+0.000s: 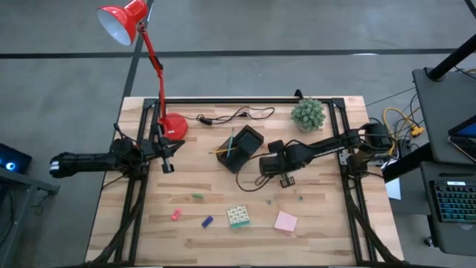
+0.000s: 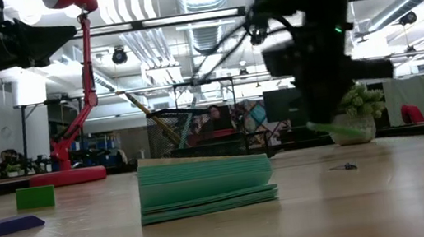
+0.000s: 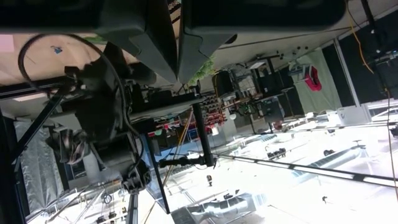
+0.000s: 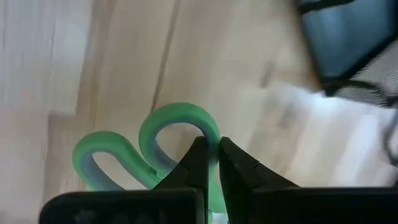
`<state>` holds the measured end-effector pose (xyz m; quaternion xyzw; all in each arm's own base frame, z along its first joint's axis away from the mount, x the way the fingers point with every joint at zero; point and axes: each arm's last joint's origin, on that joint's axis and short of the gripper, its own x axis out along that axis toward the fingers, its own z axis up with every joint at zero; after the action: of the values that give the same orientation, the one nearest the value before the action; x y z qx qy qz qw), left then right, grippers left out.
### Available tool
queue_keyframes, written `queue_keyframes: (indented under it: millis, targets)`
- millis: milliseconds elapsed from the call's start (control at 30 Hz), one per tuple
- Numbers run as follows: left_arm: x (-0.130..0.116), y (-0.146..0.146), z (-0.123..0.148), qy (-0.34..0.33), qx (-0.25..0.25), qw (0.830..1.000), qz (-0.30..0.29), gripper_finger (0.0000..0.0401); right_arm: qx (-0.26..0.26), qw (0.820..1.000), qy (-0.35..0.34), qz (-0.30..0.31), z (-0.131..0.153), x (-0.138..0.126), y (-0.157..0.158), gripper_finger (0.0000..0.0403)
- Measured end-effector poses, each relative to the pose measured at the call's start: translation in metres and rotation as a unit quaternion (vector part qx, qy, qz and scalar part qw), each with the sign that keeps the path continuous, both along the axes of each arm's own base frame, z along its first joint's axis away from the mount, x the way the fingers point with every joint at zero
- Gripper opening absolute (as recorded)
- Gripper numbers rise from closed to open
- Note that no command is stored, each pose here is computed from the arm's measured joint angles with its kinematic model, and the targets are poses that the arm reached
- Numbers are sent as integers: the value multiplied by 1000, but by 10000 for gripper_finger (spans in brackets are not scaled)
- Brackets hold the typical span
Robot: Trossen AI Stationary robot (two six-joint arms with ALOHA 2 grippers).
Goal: Pick and place office supplies into organizer
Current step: Put the green scissors into the black desk organizer
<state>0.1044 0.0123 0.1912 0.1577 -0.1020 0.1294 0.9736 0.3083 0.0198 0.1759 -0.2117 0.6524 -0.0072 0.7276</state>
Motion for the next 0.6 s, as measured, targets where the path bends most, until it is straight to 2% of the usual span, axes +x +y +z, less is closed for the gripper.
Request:
queue_keyframes:
  millis: [167,333,500,600]
  targets:
    - [0,0,0,0,0,1000,0,0,1,998,-60,-36,26,17,1,13]
    - [0,0,0,0,0,1000,0,0,12,987,-138,-86,60,35,2,13]
    - [0,0,0,0,0,1000,0,0,2,960,-240,-141,99,51,3,13]
    - [0,0,0,0,0,1000,0,0,6,932,-321,-170,120,63,3,13]
